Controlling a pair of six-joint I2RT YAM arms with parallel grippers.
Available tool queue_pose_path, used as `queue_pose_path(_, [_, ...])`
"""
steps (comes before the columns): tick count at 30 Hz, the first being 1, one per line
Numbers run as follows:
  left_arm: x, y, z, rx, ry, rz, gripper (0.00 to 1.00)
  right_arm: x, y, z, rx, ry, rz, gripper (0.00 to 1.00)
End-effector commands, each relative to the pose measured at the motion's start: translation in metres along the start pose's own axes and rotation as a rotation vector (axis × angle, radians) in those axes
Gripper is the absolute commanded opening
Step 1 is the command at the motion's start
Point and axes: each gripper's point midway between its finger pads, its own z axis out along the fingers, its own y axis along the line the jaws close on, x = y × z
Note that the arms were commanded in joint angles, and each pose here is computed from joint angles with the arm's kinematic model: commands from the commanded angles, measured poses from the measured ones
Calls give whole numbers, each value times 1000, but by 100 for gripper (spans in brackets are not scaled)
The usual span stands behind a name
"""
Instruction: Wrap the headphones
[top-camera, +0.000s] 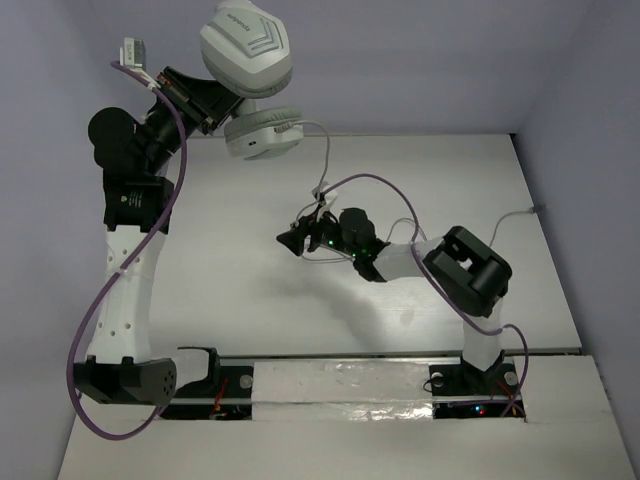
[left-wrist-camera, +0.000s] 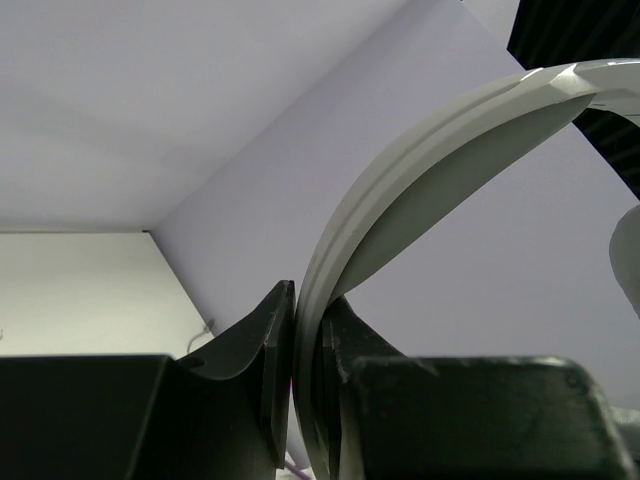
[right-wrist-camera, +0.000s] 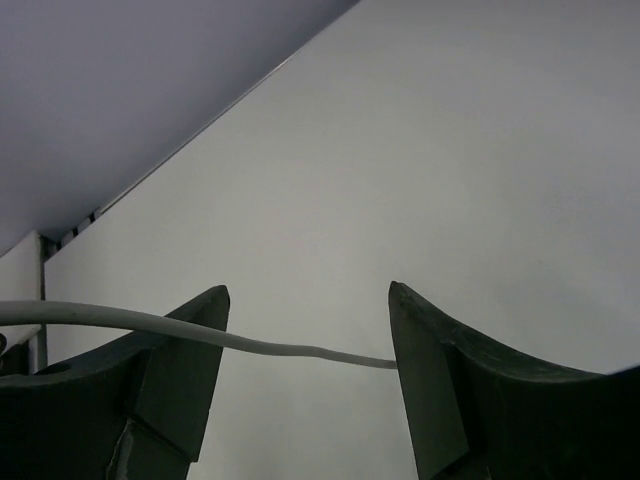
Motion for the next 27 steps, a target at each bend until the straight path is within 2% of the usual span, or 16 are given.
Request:
queue_pose_path(1, [-14, -50, -5, 116, -47, 41, 0, -20, 36, 20, -172, -80, 45, 70])
queue_pose_path(2, [-15, -50, -5, 117, -49, 38, 0, -23, 40, 21, -201, -108, 60, 69])
queue_pose_path(5, [-15, -52, -3, 130, -63, 18, 0, -7, 54, 26, -256, -96, 124, 56])
queue_pose_path(6, [-15, -49, -3, 125, -66, 9, 0, -3, 53, 27, -253, -89, 144, 42])
queue_pose_path(8, [-18, -49, -4, 124, -85, 3, 0, 1, 59, 26, -271, -84, 163, 30])
queue_pose_path(9, [-19, -49, -4, 124, -95, -1, 0, -2, 61, 24, -277, -97, 178, 21])
queue_pose_path(12, [-27, -41, -4, 103, -160, -6, 0, 6, 65, 15, -267, -72, 213, 7])
queue_pose_path(14, [-46, -21, -4, 24, -276, 0, 0, 4, 75, 5, -271, -58, 219, 4])
queue_pose_path(15, [-54, -10, -4, -24, -326, 50, 0, 24, 72, 2, -217, 17, 231, 2])
queue_pose_path(16, [-70, 12, -7, -112, -427, 49, 0, 30, 72, 0, -181, 53, 232, 0])
queue_pose_path(17, [-76, 16, -12, -127, -475, 56, 0, 28, 75, -3, -155, 77, 229, 0])
queue_pose_path(18, [-81, 27, -14, -155, -515, 71, 0, 53, 75, -9, -94, 177, 229, 0])
queue_pose_path(19, [-90, 48, -19, -222, -587, 73, 0, 60, 76, -14, -62, 208, 230, 0])
queue_pose_path(23, [-99, 108, -25, -411, -654, 133, 0, 99, 88, -48, 84, 395, 210, 0])
queue_pose_path(26, [-83, 156, -29, -577, -633, 216, 0, 119, 96, -83, 188, 545, 126, 0])
queue_pose_path(27, [-77, 166, -30, -618, -622, 238, 0, 133, 88, -107, 268, 644, 82, 0])
